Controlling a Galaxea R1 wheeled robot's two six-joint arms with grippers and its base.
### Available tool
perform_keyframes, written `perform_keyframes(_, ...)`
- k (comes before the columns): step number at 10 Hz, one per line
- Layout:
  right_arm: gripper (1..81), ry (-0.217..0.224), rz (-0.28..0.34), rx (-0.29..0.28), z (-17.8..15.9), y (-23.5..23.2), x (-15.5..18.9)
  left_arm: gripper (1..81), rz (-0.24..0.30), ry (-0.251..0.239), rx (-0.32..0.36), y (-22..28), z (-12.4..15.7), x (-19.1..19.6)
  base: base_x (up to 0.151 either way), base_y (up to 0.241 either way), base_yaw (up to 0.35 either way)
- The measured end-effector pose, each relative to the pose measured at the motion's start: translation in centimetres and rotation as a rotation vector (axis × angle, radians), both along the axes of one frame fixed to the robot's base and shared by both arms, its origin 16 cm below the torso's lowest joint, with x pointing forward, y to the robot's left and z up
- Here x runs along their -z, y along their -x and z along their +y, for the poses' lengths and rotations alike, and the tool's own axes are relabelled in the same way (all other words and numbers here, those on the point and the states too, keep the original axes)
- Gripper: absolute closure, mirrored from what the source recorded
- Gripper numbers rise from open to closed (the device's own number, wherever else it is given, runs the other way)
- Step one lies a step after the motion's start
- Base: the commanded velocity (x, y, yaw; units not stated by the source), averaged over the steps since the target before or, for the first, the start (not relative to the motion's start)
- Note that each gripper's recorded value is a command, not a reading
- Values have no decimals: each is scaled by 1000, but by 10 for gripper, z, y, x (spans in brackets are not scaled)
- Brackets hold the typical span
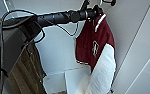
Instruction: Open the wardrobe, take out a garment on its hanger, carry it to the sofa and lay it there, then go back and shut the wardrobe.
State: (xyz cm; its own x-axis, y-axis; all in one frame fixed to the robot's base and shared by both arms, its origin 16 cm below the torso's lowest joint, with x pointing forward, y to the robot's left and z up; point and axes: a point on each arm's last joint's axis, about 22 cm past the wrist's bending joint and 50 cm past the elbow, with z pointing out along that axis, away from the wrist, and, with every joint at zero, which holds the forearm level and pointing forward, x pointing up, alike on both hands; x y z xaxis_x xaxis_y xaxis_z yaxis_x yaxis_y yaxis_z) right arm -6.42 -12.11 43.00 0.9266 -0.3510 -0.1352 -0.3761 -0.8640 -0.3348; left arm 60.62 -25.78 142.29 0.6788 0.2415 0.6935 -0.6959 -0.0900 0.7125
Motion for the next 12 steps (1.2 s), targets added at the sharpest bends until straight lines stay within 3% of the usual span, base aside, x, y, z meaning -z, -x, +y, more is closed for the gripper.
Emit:
perform_keyframes(2,10,-4,-1,-26,1,-3,1,811,3,-29,-28,-7,14,9,0,0,0)
perform_keyframes(7,10,-3,-4,-24,1,-4,1,811,3,-39,-28,-9,25,16,0,0,0)
perform_keyframes(12,10,1,-11,-19,0,-3,1,811,16,-44,-32,-15,30,29,-89,0,0)
